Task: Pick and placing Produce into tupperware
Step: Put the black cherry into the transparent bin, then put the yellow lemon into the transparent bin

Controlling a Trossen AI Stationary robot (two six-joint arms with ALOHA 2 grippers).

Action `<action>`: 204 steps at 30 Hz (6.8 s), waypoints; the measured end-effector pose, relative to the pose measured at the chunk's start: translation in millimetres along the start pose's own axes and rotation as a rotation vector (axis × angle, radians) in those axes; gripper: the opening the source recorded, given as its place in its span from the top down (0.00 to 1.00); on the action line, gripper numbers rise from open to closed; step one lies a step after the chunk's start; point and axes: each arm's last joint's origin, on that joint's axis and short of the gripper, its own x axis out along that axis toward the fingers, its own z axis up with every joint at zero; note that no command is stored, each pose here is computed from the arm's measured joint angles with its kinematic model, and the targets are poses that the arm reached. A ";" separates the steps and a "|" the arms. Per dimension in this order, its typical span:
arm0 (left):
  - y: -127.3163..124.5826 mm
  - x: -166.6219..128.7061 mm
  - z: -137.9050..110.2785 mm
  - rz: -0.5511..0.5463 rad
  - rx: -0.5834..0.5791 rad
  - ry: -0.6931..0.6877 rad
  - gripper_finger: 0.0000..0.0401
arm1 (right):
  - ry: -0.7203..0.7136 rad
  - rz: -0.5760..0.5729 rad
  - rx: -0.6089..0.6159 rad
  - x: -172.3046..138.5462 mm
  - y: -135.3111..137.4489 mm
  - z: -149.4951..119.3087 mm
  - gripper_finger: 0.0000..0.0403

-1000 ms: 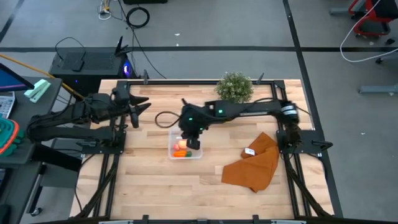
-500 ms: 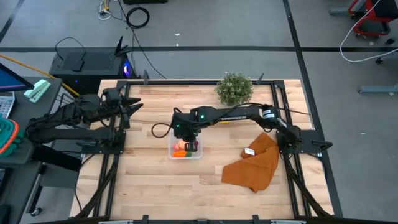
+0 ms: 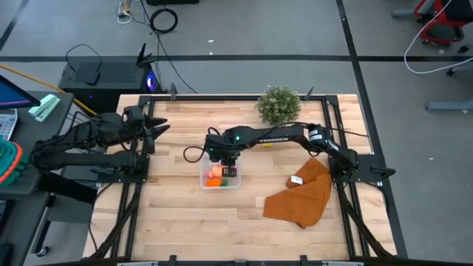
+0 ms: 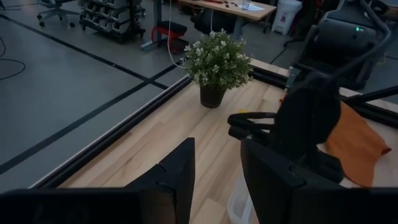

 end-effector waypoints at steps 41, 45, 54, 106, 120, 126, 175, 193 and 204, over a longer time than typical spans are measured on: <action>0.1 0.2 -0.8 0.002 0.008 0.007 0.64 | 0.032 0.050 -0.020 19.5 12.8 -1.6 0.81; 0.1 0.1 -0.8 0.002 0.009 0.007 0.65 | 0.042 0.054 -0.018 23.7 12.7 -2.3 0.81; 0.2 0.1 -0.8 0.002 0.009 0.007 0.64 | 0.047 0.072 -0.017 29.2 13.2 -2.6 0.81; 0.1 0.1 -0.8 0.002 0.017 0.008 0.64 | 0.106 -0.084 0.192 -95.4 -3.8 -44.1 0.59; 0.2 0.1 -0.5 0.007 0.039 0.003 0.65 | 0.068 -0.062 0.460 -132.3 37.8 -195.7 0.59; 0.2 0.2 -0.4 0.008 0.031 0.002 0.64 | 0.044 0.001 0.265 -142.6 37.3 -208.0 0.59; 1.3 0.5 -3.9 0.028 0.001 0.036 0.65 | 0.360 -0.047 -0.592 -22.2 -44.3 -135.6 0.18; 1.3 0.5 -3.9 0.028 -0.006 0.036 0.65 | 0.398 -0.066 -0.521 -16.6 -64.0 -148.1 0.18; 1.3 0.5 -3.8 0.028 -0.013 0.035 0.64 | 0.340 -0.093 -0.527 -10.6 -64.7 -145.3 0.21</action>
